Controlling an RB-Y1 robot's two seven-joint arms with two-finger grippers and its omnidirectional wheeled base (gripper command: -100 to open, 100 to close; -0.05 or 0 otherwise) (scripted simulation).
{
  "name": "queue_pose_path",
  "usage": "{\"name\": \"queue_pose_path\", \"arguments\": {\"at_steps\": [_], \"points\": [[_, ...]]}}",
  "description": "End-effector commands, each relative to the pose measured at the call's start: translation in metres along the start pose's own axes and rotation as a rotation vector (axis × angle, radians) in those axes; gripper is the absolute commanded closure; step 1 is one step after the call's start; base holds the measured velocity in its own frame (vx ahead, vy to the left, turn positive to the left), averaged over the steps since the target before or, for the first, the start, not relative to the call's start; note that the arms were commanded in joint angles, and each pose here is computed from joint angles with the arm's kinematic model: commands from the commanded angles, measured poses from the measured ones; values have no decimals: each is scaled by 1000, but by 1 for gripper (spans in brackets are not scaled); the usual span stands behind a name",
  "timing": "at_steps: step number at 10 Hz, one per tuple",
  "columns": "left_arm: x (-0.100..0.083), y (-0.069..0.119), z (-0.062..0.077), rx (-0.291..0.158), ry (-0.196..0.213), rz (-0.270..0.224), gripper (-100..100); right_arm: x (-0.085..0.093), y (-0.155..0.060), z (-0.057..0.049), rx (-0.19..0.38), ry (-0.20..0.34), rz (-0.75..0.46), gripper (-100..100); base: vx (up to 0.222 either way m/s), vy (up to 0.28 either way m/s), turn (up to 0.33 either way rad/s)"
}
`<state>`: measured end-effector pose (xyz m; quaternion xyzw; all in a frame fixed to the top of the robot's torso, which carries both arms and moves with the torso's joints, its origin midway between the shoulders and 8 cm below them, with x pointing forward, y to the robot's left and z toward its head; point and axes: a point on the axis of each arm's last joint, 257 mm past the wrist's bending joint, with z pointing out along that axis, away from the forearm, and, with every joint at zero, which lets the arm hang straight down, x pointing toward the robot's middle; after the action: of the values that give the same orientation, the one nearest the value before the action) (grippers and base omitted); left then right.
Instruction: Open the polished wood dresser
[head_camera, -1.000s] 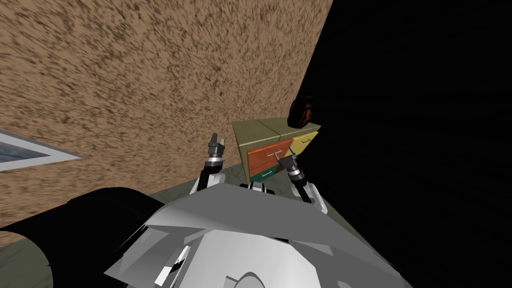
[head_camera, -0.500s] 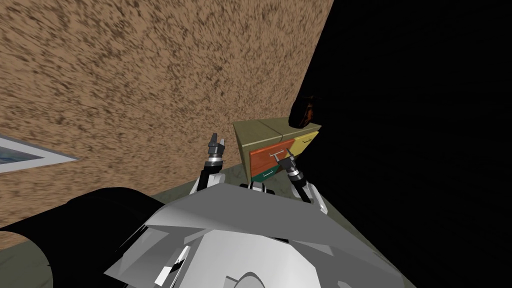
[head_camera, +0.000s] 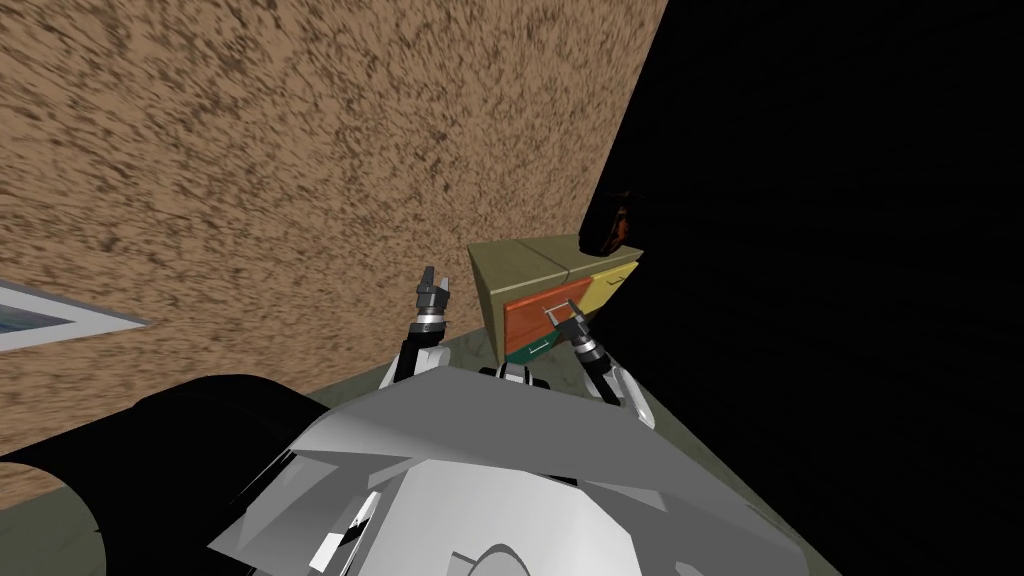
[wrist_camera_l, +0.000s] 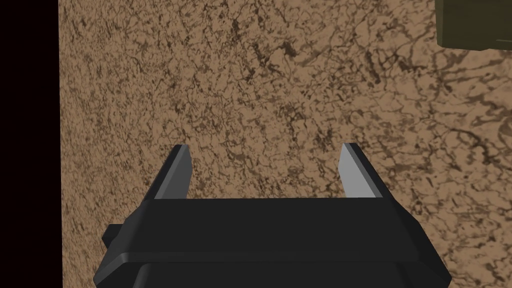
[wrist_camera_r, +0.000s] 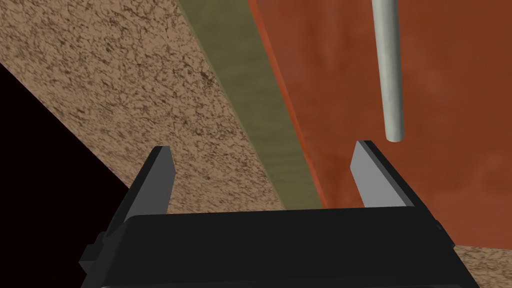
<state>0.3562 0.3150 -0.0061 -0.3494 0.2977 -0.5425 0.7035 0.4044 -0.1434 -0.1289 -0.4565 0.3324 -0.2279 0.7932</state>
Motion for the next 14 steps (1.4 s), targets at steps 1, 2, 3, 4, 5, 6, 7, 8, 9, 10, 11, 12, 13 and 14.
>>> {"name": "queue_pose_path", "arguments": {"at_steps": [1, 2, 3, 4, 5, 6, 7, 8, 9, 10, 11, 12, 13, 14], "points": [[0, 0, 0, 0, 0, 0, 0, 10, 16, -7, -45, 25, -79, -100, -10, 56, -31], [0, 0, 0, 0, 0, 0, 0, 14, 22, -9, -62, 33, -107, -100, -3, 55, -34], [0, 0, 0, 0, 0, 0, 0, 18, 27, -11, -79, 41, -133, -100, -5, 61, -37], [0, 0, 0, 0, 0, 0, 0, 21, 32, -13, -94, 48, -157, -100, -6, 56, -32], [0, 0, 0, 0, 0, 0, 0, 24, 37, -15, -109, 54, -179, -100, -5, 47, -24], [0, 0, 0, 0, 0, 0, 0, 27, 41, -17, -122, 59, -199, -100, -8, 44, -22], [0, 0, 0, 0, 0, 0, 0, 31, 47, -20, -141, 66, -227, -100, -8, 44, -35], [0, 0, 0, 0, 0, 0, 0, 30, 44, -17, -129, 62, -208, -100, -3, 21, -9], [0, 0, 0, 0, 0, 0, 0, 42, 41, -9, -129, 78, -218, -100, -27, 15, 122], [0, 0, 0, 0, 0, 0, 0, 45, 39, -6, -128, 82, -220, -100, -45, 15, 103], [0, 0, 0, 0, 0, 0, 0, 52, 36, -1, -126, 92, -223, -100, -60, 13, 90], [0, 0, 0, 0, 0, 0, 0, 56, 35, 2, -124, 97, -225, -100, -53, 14, 59], [0, 0, 0, 0, 0, 0, 0, 63, 31, 8, -122, 107, -228, -100, -46, 12, 77], [0, 0, 0, 0, 0, 0, 0, 66, 30, 11, -120, 112, -230, -100, -40, 15, 65]]}}
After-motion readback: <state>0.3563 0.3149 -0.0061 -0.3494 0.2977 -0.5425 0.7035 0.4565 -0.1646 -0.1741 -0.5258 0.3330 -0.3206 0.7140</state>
